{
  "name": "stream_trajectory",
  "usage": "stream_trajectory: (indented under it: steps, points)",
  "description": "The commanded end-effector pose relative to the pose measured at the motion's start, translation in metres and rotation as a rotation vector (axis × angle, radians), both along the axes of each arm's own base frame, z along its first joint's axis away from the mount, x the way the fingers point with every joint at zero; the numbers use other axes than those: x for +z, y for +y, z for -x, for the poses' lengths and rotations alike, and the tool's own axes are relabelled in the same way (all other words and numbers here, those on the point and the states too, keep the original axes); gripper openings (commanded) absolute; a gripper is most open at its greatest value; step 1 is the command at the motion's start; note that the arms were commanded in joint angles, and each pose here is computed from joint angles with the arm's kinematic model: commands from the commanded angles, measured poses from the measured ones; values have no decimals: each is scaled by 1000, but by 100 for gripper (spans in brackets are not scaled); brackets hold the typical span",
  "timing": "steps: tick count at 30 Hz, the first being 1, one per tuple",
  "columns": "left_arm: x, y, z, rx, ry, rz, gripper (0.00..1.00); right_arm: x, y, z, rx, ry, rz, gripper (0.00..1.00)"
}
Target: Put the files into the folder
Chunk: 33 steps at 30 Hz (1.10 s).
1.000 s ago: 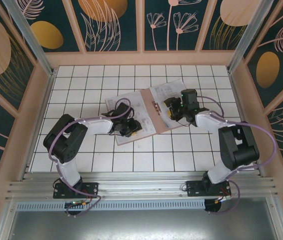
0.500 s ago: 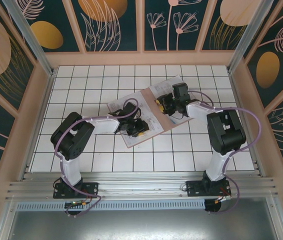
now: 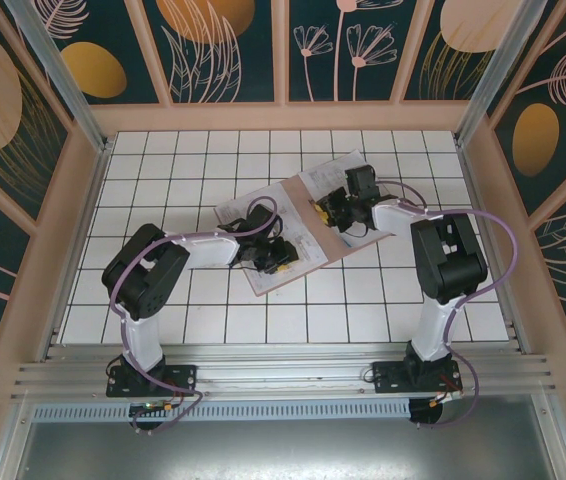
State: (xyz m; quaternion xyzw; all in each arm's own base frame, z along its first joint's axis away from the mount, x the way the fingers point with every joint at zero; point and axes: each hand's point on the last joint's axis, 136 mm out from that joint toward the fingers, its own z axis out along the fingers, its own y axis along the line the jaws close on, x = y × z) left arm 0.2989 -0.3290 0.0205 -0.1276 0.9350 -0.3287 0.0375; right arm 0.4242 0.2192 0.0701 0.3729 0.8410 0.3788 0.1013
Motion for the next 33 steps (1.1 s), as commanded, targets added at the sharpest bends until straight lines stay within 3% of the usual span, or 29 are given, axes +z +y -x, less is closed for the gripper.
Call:
stream_trajectory:
  steps: [1, 8, 16, 27, 33]
  points:
    - [-20, 7, 12, -6, 59, -62, 33, 0, -4, -6, 6, -4, 15, 25]
    - [-20, 7, 11, -4, 58, -63, 32, 1, -2, -9, 10, -13, 3, 16]
    - [-20, 8, 11, -1, 58, -64, 32, 0, 1, -8, 11, -8, -18, 16]
    - [-19, 9, 12, 2, 59, -72, 32, -3, -1, -6, 12, 2, -6, 0]
    - [-20, 10, 14, 24, 80, -55, 32, -13, -6, 3, 34, 17, 15, 0]
